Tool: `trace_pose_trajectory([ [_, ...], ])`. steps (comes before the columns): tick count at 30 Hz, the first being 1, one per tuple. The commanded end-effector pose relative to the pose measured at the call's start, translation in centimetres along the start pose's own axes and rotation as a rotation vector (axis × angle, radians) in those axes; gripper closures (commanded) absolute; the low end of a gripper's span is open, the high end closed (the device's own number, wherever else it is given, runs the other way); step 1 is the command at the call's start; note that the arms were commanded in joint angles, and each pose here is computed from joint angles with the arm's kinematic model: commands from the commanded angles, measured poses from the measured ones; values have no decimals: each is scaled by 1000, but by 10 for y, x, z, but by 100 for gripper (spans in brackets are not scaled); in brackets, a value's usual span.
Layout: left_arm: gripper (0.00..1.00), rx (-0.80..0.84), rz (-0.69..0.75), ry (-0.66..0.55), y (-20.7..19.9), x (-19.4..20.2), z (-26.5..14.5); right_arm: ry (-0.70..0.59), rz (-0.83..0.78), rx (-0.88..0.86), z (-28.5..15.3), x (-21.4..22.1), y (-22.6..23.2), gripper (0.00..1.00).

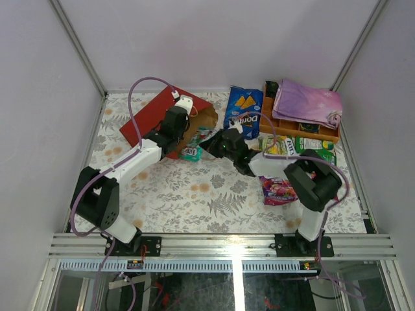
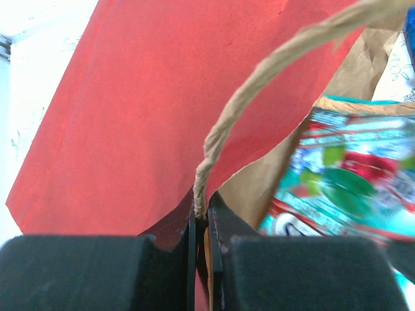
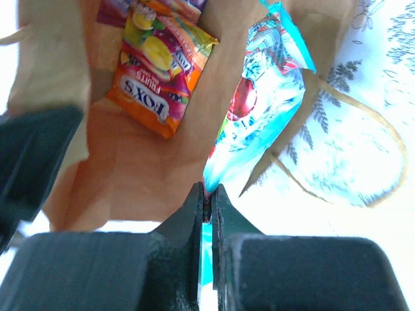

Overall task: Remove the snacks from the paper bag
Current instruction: Take out the snack from the paper bag, then place the snack at the center of the board.

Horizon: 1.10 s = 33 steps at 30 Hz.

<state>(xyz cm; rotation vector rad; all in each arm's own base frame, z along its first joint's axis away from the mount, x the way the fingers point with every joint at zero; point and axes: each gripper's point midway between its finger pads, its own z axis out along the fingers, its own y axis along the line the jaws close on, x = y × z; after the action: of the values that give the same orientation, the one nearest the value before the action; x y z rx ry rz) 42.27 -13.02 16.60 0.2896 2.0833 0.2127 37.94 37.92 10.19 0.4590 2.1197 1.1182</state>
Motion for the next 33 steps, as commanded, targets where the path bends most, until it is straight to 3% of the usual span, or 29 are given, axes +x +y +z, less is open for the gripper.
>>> trace_pose_trajectory([
  [1,95,-26,-29,-39,4,-17,-2,-67,-210,-95,-53,-21,27,100],
  [9,95,-28,-30,-37,6,-17,-3,105,-448,-97,-130,5,9,100],
  [20,95,-26,-25,-28,3,-15,1,245,-479,253,-198,42,-122,100],
  [28,95,-17,-29,-32,2,-17,0,216,-509,424,-232,31,-157,100],
  [29,95,-16,-30,-32,1,-17,-1,206,-517,450,-235,27,-159,96],
  [30,95,-16,-29,-30,2,-17,-1,198,-527,472,-237,23,-159,84],
  [31,95,-16,-30,-31,1,-17,-1,187,-535,495,-238,18,-159,63],
  [33,95,-15,-27,-29,1,-16,-1,170,-555,542,-239,8,-157,32],
])
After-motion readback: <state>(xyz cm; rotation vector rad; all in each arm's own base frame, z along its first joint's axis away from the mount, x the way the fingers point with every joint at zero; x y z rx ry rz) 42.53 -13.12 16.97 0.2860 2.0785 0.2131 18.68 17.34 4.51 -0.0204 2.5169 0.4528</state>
